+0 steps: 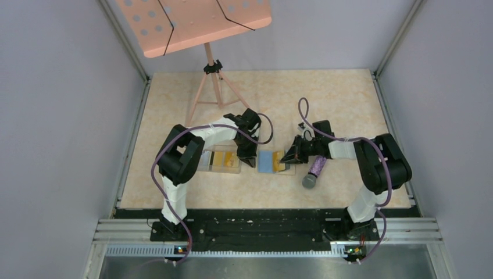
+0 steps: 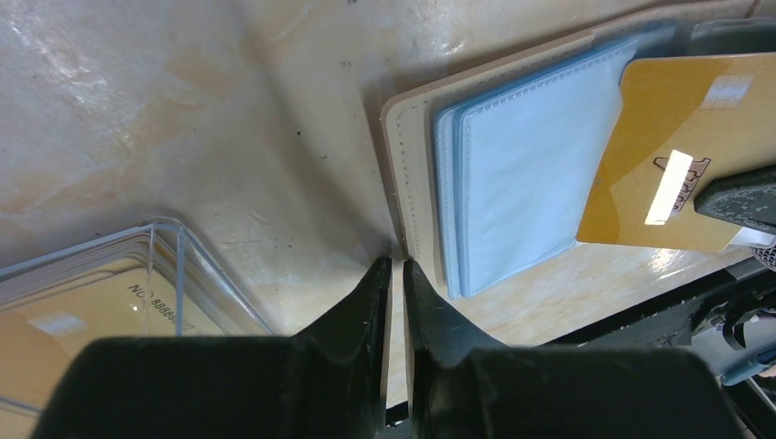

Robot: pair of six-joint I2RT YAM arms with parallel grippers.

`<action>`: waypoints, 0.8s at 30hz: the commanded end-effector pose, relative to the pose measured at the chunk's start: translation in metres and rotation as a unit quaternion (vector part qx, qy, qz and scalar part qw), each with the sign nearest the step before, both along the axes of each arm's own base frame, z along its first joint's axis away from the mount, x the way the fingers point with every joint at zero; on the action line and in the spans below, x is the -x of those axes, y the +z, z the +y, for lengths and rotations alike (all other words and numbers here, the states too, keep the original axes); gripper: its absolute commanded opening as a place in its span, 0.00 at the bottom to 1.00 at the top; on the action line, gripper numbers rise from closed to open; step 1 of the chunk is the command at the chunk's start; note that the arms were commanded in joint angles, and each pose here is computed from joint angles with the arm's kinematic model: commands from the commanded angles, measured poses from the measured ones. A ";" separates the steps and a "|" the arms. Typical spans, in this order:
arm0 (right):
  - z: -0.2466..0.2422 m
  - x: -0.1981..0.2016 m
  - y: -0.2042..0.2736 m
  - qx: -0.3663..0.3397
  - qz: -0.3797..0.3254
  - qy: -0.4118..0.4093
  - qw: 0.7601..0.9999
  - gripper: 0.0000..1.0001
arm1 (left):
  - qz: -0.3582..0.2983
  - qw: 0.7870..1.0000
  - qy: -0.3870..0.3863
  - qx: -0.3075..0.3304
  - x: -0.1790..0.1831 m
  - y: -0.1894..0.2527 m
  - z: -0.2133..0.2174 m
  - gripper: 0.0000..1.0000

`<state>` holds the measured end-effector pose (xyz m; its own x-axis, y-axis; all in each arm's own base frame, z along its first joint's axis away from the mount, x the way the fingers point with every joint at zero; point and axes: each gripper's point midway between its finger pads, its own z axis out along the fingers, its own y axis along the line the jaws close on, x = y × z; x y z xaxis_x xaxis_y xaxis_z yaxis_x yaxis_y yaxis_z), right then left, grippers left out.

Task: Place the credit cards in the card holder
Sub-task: Insert the credit card into the card holder.

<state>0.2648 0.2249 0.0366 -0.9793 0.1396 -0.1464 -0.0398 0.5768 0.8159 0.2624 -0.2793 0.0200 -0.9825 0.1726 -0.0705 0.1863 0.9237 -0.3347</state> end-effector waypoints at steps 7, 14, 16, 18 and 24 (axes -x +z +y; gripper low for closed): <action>0.014 -0.002 0.004 -0.033 -0.010 0.017 0.999 0.00 | -0.002 1.000 -0.005 -0.005 -0.003 -0.007 -0.004 0.14; 0.016 0.001 -0.002 -0.027 -0.008 0.023 0.999 0.00 | 0.000 1.000 -0.006 -0.003 -0.001 -0.007 -0.005 0.13; 0.016 0.000 -0.004 -0.024 -0.008 0.023 0.999 0.00 | 0.000 1.000 -0.008 -0.003 0.000 -0.007 -0.006 0.13; 0.017 0.001 -0.007 -0.023 -0.005 0.025 0.999 0.00 | 0.001 1.000 -0.008 -0.001 0.000 -0.006 -0.007 0.13; 0.025 0.007 -0.014 -0.013 0.007 0.038 0.999 0.00 | 0.003 1.000 -0.006 0.005 0.001 -0.004 -0.009 0.12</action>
